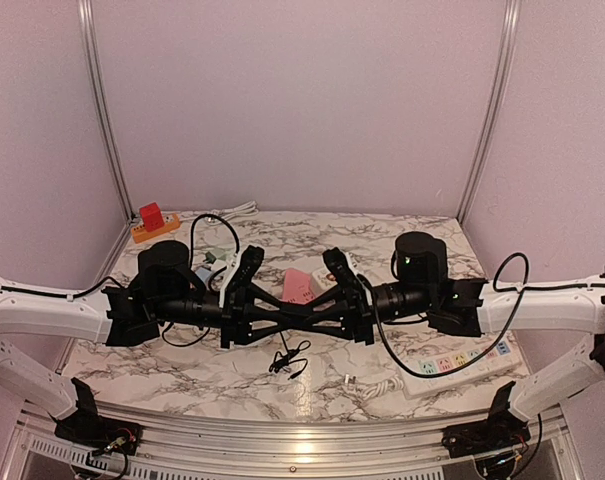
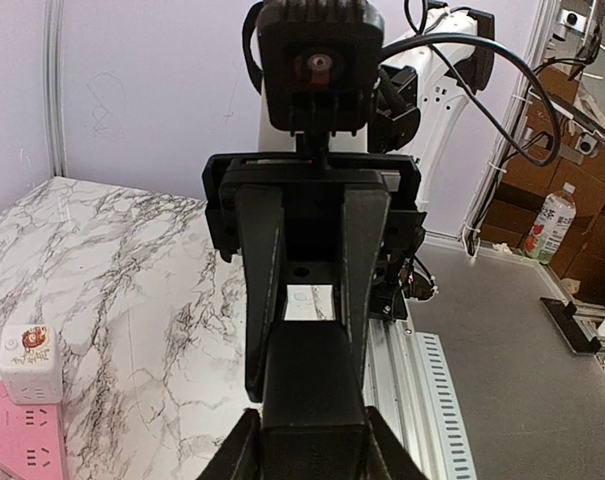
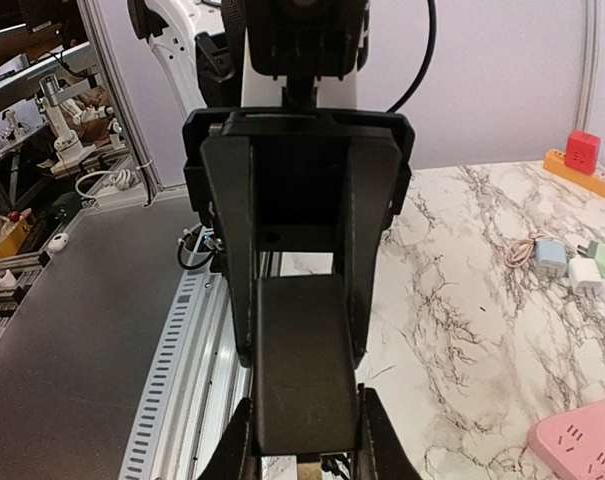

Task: Insert the plug
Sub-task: Pass from the right arm to the left, then insert the socket into the socket slot.

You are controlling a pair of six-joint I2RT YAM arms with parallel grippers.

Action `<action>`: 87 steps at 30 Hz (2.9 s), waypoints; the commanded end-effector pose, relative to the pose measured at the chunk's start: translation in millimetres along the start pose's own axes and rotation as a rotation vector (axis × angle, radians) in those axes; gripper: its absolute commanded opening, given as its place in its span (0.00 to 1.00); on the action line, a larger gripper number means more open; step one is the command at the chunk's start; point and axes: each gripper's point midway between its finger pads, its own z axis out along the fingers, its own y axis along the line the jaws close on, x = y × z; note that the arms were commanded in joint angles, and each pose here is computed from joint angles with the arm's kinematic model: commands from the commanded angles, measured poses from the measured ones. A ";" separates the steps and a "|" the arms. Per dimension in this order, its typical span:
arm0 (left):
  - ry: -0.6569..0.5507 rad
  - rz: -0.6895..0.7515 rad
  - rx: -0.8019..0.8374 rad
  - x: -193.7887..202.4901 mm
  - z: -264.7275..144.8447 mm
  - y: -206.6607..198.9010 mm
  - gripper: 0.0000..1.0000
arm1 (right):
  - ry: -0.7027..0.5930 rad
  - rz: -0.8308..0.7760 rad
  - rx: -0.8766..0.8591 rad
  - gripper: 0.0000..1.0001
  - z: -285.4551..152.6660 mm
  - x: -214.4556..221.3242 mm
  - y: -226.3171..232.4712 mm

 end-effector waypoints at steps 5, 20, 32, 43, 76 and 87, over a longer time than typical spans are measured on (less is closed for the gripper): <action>-0.049 0.036 0.009 -21.3 0.6 -0.9 0.09 | -0.028 -0.035 0.007 0.00 2.0 -7.4 -0.7; 0.027 0.007 -0.172 -18.5 -1.1 34.9 0.00 | 0.070 0.020 0.356 0.77 -26.3 10.8 -50.9; 0.362 -0.001 -0.490 -10.1 -11.2 104.6 0.00 | 0.046 0.068 0.707 0.88 -95.4 12.2 -73.7; 0.572 -0.009 -0.673 -10.1 -52.7 116.2 0.00 | -0.021 0.023 0.826 0.91 -134.7 -7.9 -64.5; 0.994 0.011 -0.700 70.3 -5.6 185.6 0.00 | -0.012 0.066 0.868 0.91 -140.6 7.9 -68.2; 1.062 0.040 -0.708 81.2 -2.0 197.3 0.00 | -0.004 0.084 0.867 0.91 -137.8 13.7 -70.6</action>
